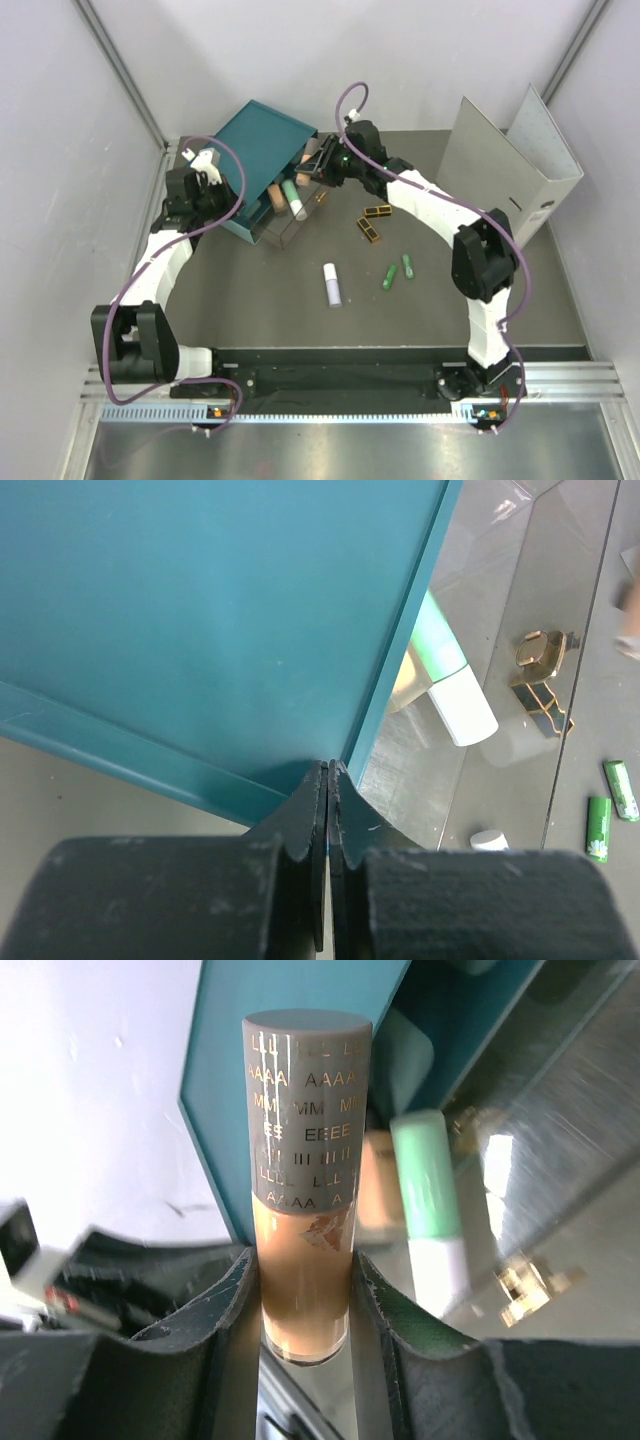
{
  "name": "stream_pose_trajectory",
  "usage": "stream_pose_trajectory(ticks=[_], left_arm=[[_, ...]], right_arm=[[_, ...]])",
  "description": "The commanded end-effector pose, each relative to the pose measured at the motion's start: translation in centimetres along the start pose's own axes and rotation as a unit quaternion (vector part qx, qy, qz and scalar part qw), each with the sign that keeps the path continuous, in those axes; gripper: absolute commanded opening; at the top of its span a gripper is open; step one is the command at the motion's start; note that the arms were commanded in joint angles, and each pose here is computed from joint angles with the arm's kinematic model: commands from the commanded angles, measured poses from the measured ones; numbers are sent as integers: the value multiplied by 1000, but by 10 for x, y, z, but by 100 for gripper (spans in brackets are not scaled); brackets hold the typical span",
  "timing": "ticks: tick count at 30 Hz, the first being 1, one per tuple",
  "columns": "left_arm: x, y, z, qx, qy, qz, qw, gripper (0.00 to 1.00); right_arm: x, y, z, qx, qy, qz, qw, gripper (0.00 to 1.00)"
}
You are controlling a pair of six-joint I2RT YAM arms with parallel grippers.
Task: Organize the makeup
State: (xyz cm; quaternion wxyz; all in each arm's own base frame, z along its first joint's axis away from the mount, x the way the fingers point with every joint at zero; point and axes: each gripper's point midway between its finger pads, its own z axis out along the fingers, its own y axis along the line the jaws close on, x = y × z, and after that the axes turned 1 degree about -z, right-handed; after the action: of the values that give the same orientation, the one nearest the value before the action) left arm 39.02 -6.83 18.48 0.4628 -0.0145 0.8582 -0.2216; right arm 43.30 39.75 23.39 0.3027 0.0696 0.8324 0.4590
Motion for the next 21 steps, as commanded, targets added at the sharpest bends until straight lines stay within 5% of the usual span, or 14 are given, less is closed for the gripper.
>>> stream_pose_trajectory(ticks=[1, 8, 13, 21], left_arm=[[80, 5, -11, -13, 138, -51, 989, 0], [77, 5, -13, -19, 130, -51, 990, 0], [80, 6, -13, -20, 132, -52, 990, 0], [79, 6, -13, -20, 134, -49, 990, 0]], right_arm=[[-30, 30, 18, -55, -35, 68, 996, 5], [-35, 9, 24, -14, -67, 129, 989, 16], [-36, 7, 30, -11, -60, 142, 988, 43], [-37, 14, 35, -35, -40, 169, 984, 47]])
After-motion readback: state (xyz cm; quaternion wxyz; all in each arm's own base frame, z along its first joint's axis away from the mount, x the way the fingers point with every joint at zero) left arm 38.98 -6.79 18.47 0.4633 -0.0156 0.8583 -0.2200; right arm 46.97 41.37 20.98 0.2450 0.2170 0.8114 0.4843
